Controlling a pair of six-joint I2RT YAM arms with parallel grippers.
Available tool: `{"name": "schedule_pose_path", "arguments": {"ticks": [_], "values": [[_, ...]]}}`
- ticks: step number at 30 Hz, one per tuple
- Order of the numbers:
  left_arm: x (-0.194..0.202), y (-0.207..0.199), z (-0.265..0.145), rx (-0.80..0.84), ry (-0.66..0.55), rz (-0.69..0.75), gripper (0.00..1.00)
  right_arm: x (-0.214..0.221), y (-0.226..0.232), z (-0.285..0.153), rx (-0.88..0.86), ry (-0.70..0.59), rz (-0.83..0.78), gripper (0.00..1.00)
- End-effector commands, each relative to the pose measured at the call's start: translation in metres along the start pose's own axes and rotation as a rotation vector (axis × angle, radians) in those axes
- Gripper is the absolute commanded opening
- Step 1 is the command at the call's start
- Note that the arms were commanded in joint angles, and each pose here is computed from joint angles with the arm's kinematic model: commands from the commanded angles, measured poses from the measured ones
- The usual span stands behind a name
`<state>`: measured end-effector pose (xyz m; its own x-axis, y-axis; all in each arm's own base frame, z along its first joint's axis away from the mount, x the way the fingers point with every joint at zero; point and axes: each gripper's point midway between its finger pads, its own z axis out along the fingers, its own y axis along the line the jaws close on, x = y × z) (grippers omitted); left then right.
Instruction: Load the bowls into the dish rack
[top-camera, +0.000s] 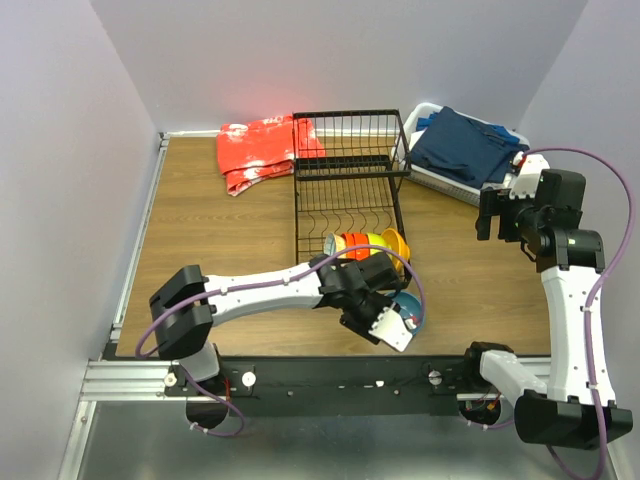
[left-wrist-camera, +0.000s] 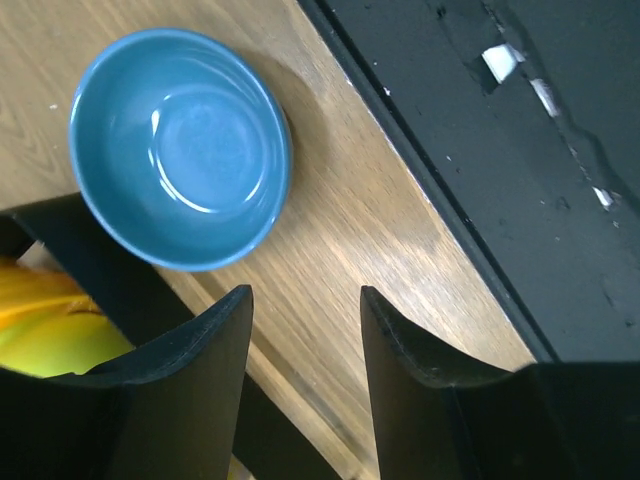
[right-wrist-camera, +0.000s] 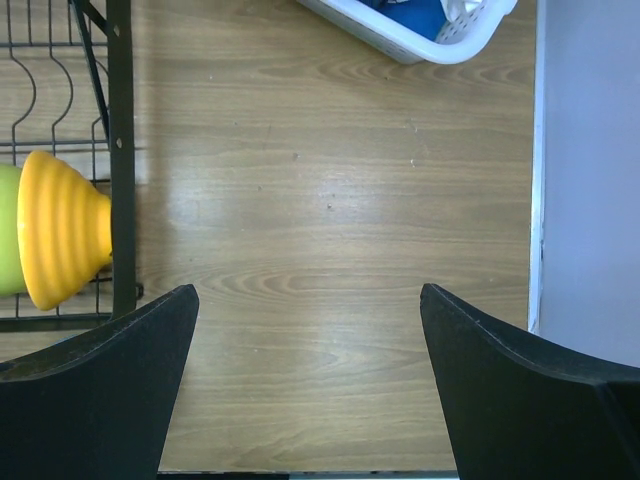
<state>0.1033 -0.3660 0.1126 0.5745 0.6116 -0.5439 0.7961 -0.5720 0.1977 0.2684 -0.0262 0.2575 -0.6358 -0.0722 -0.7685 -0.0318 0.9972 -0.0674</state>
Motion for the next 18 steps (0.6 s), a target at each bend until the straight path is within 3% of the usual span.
{"name": "schedule_pose_path", "arguments": {"ticks": [1,14,18], "values": [[-0.001,0.011,0.015,-0.003,0.047,0.013,0.54,0.001,0.004,-0.001,-0.015,-0.014,0.021,1.0],[0.0,0.028,0.06,0.007,0.032,0.012,0.47,0.007,-0.002,0.003,0.008,0.018,0.002,1.0],[-0.001,0.03,0.063,0.013,0.032,0.016,0.33,0.007,-0.001,0.004,0.005,0.014,0.006,1.0]]}}
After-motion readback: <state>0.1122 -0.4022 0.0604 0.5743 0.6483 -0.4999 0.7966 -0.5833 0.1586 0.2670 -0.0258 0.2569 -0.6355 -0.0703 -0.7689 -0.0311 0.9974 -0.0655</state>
